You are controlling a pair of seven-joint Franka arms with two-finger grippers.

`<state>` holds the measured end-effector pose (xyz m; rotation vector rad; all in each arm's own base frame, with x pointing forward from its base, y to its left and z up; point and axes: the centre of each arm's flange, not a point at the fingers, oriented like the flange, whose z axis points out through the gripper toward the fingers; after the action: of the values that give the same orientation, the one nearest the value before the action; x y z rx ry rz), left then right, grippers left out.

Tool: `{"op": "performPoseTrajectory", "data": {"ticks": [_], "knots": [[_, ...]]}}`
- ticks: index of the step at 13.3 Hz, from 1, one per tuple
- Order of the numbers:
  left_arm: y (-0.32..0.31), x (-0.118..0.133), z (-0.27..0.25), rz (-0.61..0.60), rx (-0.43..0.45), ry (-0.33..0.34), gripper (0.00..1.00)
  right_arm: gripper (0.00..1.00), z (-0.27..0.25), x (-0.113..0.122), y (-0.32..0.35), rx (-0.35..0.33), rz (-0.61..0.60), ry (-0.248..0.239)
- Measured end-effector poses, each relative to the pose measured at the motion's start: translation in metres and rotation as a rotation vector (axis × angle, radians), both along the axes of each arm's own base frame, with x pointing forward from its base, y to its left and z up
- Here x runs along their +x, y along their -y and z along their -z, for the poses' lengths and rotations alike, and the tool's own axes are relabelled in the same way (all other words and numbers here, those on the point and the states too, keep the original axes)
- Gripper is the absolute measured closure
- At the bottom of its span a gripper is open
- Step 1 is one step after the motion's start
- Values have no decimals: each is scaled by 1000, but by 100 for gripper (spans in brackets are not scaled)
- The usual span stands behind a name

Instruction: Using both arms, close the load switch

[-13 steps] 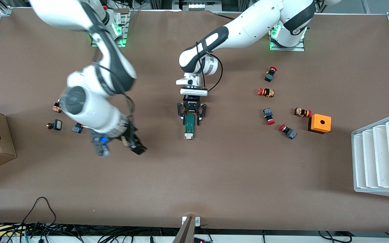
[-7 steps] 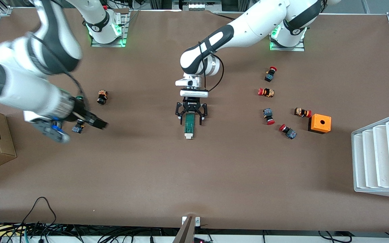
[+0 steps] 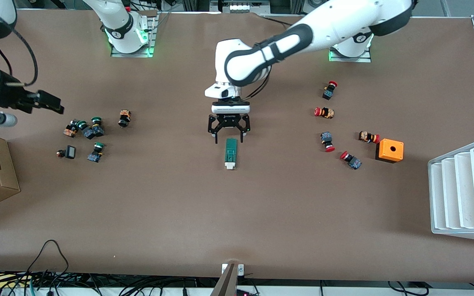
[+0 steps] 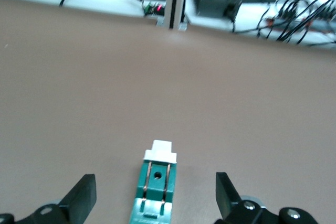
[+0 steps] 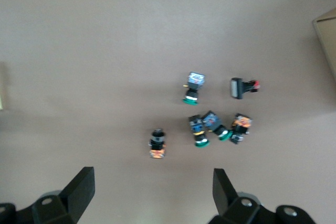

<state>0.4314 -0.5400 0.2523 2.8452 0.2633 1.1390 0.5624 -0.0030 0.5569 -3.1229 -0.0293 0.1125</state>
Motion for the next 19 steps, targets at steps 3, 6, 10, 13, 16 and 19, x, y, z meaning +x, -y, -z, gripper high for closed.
{"op": "performPoseTrajectory", "data": {"ticks": [3, 6, 10, 13, 16, 19], "knots": [[-28, 40, -80, 2, -42, -189, 0, 0, -1, 0, -3, -10, -35, 5], [-90, 95, -154, -3, -27, -340, 0, 0, -2, 5, -4, -28, -45, 17], [-181, 157, -213, 50, 47, -580, 0, 0, -1, 16, -3, -35, -50, 21], [-276, 198, -250, 114, 88, -692, 0, 0, -1, 23, -4, -34, -55, 29], [-368, 216, -269, 169, 96, -754, 0, 0, -22, 26, -5, -58, -73, 71], [-424, 222, -278, 189, 122, -818, 0, 0, -31, 27, -5, -68, -85, 90]]}}
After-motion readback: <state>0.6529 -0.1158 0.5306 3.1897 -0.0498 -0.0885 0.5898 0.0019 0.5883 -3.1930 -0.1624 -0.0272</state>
